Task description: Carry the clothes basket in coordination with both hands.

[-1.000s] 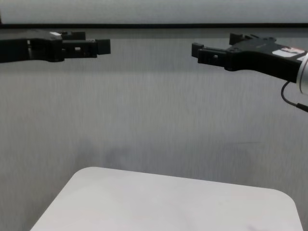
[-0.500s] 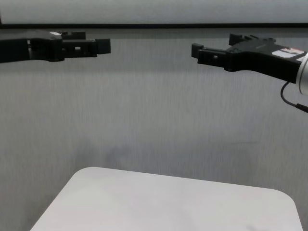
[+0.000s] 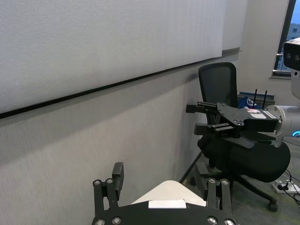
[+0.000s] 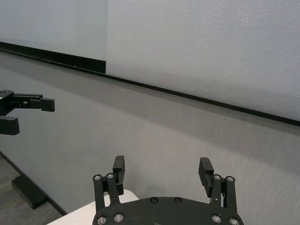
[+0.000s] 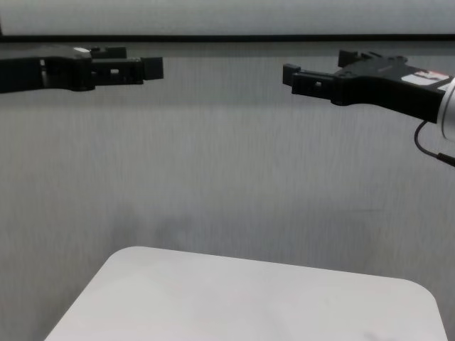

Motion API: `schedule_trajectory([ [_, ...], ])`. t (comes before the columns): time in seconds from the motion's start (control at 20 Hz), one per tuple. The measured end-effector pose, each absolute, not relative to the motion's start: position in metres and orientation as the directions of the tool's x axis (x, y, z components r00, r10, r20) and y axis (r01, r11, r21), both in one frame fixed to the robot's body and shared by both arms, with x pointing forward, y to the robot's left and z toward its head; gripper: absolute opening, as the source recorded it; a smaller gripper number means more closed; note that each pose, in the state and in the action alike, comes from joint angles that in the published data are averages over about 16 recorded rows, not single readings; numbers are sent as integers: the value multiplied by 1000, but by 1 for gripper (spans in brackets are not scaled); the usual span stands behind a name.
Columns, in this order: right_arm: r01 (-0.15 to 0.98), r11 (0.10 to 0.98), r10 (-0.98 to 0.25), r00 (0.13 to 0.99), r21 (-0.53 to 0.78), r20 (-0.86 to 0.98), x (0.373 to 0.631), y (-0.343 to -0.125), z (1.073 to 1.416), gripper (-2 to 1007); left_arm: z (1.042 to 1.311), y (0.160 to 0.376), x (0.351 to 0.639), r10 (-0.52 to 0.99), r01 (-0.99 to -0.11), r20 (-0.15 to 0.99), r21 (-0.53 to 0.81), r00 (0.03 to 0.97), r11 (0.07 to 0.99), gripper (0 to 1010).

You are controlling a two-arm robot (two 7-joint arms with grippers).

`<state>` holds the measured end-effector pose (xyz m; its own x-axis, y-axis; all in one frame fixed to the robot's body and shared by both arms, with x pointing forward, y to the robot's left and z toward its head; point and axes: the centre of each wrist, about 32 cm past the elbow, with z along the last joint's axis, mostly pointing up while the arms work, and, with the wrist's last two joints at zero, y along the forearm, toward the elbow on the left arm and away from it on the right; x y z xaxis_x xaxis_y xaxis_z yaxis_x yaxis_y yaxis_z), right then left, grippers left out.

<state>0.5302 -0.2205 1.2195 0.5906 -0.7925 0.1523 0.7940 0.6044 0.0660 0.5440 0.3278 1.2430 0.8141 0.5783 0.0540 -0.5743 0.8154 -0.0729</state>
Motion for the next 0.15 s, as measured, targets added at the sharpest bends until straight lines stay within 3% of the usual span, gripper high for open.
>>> schedule_trajectory([
  [0.15, 794, 604, -792, 591, 66, 152, 530, -221, 1219, 1001, 1243, 328, 544, 578, -574, 54, -73, 814, 815, 1002],
])
